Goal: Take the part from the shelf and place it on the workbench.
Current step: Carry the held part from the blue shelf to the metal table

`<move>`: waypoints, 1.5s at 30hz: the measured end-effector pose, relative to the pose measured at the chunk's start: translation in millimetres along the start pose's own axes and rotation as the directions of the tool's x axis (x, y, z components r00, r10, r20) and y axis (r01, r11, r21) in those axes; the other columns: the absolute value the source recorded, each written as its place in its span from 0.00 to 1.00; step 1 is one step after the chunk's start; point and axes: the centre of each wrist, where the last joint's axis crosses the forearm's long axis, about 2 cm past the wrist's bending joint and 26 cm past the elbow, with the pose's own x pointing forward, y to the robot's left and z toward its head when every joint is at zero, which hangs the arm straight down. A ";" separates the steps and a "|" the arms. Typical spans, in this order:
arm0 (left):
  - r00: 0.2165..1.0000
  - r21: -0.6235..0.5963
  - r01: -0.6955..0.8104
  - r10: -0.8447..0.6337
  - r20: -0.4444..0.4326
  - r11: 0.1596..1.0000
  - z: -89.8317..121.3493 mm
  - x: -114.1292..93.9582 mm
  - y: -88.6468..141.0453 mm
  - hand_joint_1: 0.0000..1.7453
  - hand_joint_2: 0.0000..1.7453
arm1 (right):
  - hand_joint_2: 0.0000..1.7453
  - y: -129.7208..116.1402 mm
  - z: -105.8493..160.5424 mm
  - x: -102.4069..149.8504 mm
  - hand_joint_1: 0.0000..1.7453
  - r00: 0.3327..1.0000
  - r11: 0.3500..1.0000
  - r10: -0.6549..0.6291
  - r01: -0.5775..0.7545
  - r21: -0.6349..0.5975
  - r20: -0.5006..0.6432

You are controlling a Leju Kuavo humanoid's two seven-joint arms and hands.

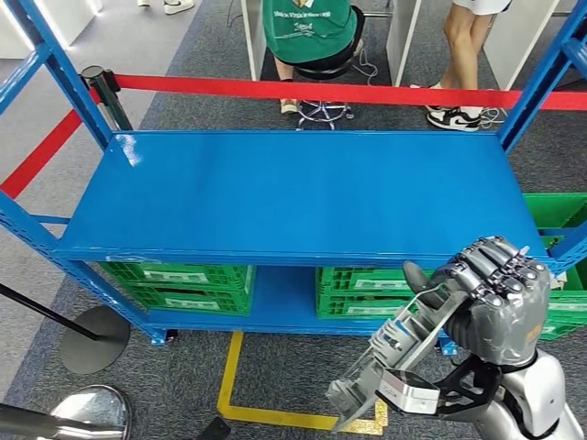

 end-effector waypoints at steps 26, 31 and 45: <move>1.000 -0.010 0.009 -0.009 -0.015 1.000 0.0 0.5 -0.4 0.00 0.00 | 1.00 -0.8 12.0 -3.8 1.00 0.999 0.999 0.006 -0.004 0.039 -0.050; 1.000 -0.010 0.009 -0.010 -0.018 1.000 -0.1 0.8 -0.2 0.00 0.00 | 1.00 0.1 13.0 -4.3 1.00 0.998 0.999 -0.003 0.006 0.045 -0.055; 1.000 -0.015 0.000 -0.001 -0.012 1.000 0.6 -1.8 -1.3 0.00 0.00 | 1.00 0.3 19.5 -1.2 1.00 0.998 0.998 -0.015 0.019 0.063 -0.056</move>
